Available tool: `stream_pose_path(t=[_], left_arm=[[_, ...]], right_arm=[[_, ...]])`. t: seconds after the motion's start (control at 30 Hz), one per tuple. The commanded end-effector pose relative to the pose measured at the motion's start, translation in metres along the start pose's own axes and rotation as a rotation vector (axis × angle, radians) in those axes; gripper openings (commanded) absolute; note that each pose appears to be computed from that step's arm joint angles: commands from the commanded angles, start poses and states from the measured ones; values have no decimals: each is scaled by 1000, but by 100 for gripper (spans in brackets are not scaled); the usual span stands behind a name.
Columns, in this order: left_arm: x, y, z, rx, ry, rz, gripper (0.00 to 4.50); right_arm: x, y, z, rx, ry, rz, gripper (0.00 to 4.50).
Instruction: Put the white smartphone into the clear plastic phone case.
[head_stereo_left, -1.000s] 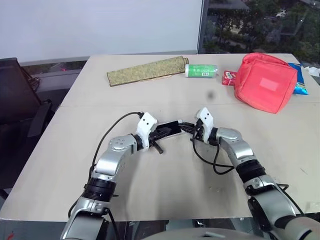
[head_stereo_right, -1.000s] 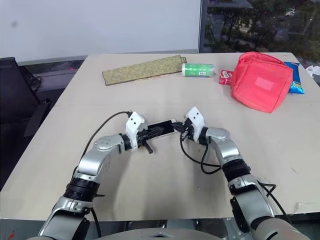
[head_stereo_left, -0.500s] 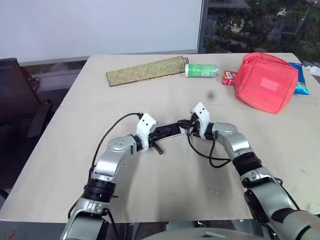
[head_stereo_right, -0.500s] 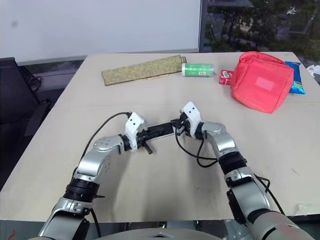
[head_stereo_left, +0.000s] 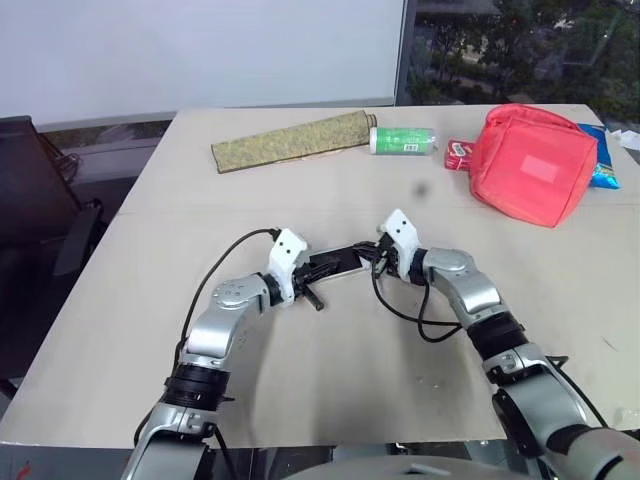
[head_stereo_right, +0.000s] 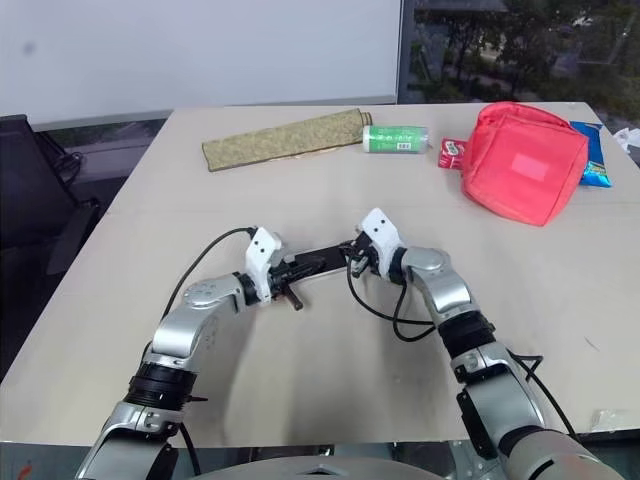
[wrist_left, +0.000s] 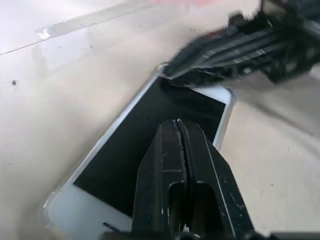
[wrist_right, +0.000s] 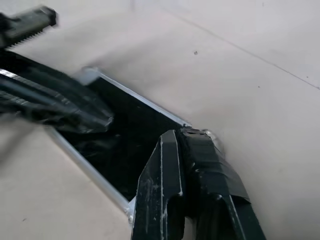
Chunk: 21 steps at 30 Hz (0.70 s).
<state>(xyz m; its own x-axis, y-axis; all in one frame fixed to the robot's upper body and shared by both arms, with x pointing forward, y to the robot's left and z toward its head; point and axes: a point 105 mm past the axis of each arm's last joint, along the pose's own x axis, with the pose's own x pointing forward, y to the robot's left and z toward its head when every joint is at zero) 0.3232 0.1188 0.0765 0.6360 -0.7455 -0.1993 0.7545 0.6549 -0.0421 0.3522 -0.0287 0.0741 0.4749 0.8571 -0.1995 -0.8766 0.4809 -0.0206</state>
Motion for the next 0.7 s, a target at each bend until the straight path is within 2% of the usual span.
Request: stream_pose_path(t=[0.03,0.07,0.17,0.33,0.4,0.43,0.57,0.7], left_arm=[[-11,-7,27,24,-108,-39,0],[-15,-9,35,31,-139,-46,0],[-48,-16,59,60,-216,-61,85],[-103,0,32,43,-86,55,318],[-121,5,15,60,-2,102,417],[-127,7,9,61,18,118,434],[-143,10,-9,63,70,158,434],[-143,13,-16,112,99,165,434]], right_arm=[[-14,11,9,2,-98,89,6],[-21,8,14,-3,-115,93,29],[-64,-6,42,-25,-247,81,134],[-123,-22,34,-61,-180,22,377],[-142,-26,24,-73,-125,4,450],[-150,-27,19,-77,-99,1,450],[-181,-29,-2,-68,-19,-24,450],[-194,-25,-15,-54,21,-31,450]])
